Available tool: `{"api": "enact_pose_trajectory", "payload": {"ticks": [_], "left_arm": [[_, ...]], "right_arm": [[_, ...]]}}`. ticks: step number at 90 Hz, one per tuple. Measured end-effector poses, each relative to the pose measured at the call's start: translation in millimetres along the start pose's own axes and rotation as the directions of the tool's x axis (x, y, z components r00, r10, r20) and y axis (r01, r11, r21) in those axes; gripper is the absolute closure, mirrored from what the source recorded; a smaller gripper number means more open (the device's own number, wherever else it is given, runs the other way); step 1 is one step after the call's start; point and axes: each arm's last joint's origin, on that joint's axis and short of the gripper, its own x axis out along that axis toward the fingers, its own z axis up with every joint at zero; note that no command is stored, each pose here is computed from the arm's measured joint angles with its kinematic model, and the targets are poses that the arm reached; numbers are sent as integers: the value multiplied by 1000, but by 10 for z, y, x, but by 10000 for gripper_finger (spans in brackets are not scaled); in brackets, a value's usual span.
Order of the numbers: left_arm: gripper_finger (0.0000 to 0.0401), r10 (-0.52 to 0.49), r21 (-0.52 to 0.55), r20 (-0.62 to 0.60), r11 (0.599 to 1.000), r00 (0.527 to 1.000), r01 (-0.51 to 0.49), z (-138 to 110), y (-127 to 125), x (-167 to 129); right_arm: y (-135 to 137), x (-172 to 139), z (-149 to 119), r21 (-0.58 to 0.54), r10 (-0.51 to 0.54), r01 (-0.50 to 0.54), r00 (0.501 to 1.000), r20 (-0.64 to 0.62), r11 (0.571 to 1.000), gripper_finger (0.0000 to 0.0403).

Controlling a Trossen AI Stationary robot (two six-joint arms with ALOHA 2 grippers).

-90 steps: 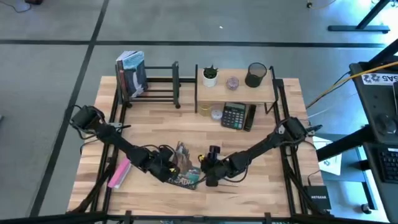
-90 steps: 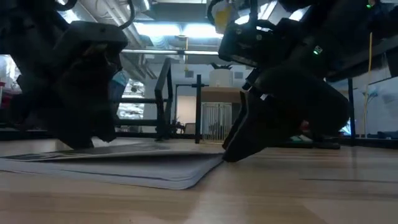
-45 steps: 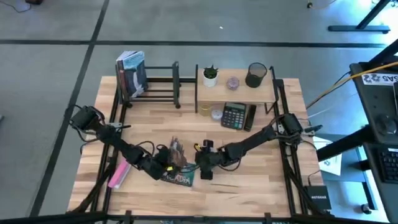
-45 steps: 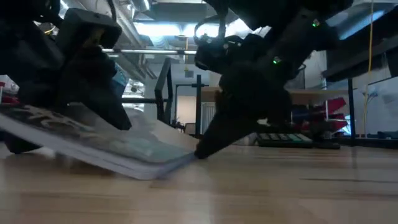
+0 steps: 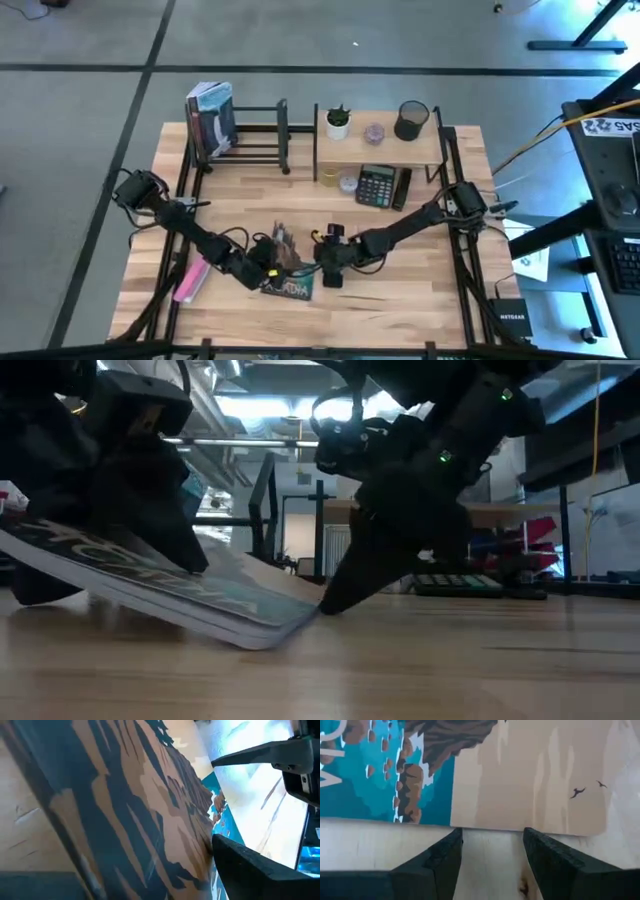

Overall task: Stock shelves
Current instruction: Put the brown book into the book holder

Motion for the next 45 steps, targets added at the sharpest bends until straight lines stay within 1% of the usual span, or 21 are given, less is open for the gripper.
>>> {"api": "enact_pose_trajectory", "payload": {"ticks": [10, 23, 32, 45], "left_arm": [[169, 27, 14, -8, 1000, 1000, -27, -28, 22, -17], [149, 25, 26, 2, 999, 1000, -25, -45, 23, -27], [151, 31, 33, 1, 999, 1000, -31, -45, 31, -27], [176, 37, 36, 1, 999, 999, -37, -46, 41, -27]], "right_arm": [[-2, 1, -16, 21, 6, -6, 1000, -16, 1000, 205], [20, -5, -26, 26, 9, -8, 1000, -18, 1000, 205], [20, -6, -32, 32, 13, -13, 1000, -25, 999, 205], [20, -7, -40, 30, 13, -12, 999, -32, 999, 205]]}}
